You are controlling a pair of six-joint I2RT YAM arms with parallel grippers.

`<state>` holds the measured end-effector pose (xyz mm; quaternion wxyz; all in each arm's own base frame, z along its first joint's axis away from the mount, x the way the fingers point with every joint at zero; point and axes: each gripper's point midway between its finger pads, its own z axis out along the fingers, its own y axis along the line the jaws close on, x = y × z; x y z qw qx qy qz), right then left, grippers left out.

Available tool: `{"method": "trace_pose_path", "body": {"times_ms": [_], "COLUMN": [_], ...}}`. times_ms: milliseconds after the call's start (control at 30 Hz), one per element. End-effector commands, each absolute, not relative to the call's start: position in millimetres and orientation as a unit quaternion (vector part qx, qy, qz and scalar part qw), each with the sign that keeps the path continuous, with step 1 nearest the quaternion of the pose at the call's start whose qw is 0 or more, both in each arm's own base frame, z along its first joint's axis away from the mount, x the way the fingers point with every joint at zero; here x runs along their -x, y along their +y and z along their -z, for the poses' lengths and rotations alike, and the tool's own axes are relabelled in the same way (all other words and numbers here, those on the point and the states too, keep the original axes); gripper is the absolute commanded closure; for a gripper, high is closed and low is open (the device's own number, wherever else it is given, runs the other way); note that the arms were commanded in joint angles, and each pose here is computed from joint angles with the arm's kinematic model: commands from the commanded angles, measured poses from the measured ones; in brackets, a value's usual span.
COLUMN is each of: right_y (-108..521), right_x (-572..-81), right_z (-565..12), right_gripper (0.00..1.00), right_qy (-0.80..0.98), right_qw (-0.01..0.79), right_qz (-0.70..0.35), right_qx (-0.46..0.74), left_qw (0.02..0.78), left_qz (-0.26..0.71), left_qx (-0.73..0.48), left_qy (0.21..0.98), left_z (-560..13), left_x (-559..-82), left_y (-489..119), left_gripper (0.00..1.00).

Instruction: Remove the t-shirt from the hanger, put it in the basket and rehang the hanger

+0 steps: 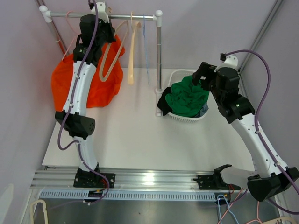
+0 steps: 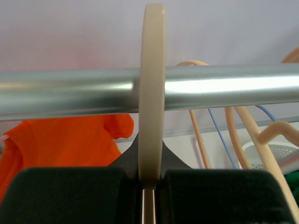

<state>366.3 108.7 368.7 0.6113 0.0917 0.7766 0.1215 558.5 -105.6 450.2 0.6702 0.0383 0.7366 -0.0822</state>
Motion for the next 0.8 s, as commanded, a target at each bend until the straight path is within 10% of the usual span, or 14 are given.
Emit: {"method": "trace_pose_path", "body": {"times_ms": [0,200,333,400,767], "right_y": [111,106,110,115,137], "right_x": [-356,-348,-344,-343,-333], "right_z": [-384,-384,-385,-386,-389], "right_gripper": [0.0,0.0,0.01,0.01,0.01], "right_qy": [0.757,0.758,0.758,0.76,0.762], "right_qw": [0.633,0.63,0.626,0.623,0.615], "right_qz": [-0.143,-0.141,-0.156,-0.163,-0.19], "right_qx": [-0.084,-0.092,-0.094,-0.09,-0.068], "left_qw": [0.695,0.67,0.667,0.677,0.74], "left_qz": [0.121,0.215,0.209,0.201,0.094], "left_qx": [-0.076,-0.152,-0.134,-0.128,-0.026], "left_qy": [0.705,0.694,0.703,0.697,0.665], "left_z": [-473,-475,-477,-492,-529], "left_x": [-556,-519,-503,-487,-395], "left_y": [-135,-176,-167,-158,-46], "left_gripper": [1.0,0.98,0.29,0.18,0.01]}}
